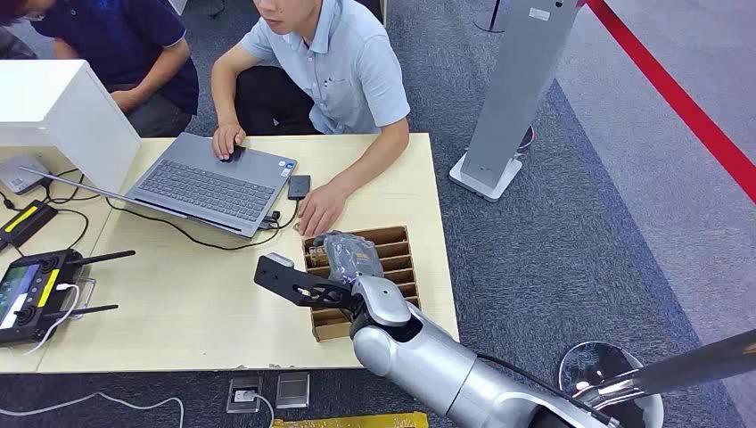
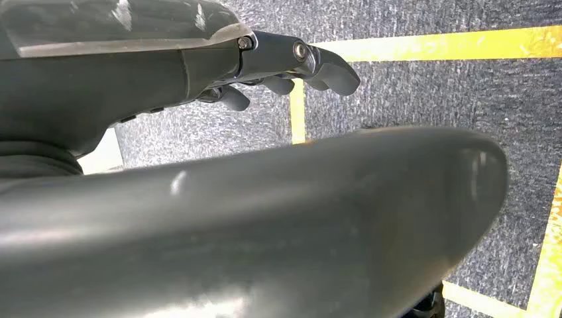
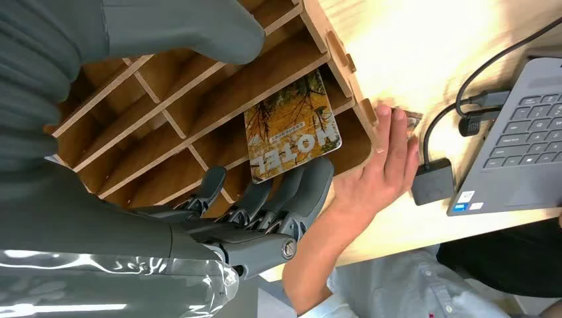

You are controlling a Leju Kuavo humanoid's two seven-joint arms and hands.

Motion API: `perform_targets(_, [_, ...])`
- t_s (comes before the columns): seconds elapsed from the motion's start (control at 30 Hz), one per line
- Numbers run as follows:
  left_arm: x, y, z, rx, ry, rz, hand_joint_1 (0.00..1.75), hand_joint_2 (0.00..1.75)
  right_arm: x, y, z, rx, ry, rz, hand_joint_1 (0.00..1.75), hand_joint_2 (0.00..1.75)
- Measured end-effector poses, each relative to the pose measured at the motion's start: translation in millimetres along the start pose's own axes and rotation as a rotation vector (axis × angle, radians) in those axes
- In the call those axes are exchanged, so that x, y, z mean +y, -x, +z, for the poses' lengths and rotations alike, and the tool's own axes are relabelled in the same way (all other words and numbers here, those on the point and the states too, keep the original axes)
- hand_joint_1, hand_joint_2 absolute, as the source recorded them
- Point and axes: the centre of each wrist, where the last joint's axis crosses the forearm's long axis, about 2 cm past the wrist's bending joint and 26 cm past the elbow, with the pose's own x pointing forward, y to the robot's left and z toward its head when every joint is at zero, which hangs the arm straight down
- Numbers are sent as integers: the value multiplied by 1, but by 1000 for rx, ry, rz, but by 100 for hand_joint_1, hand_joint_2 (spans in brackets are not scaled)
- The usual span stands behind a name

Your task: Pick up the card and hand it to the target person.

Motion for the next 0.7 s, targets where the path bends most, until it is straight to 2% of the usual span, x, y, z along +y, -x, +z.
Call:
perform_targets(0.5, [0, 0, 0, 0, 1, -2, 0, 0, -1, 3, -2, 22, 9, 3, 63, 175])
perform_targets(0.6, [0, 0, 0, 0, 1, -2, 0, 0, -1, 3, -2, 22, 9, 3, 72, 175])
perform_targets(0.7, [0, 0, 0, 0, 2, -2, 0, 0, -1, 3, -2, 23, 10, 1, 89, 175])
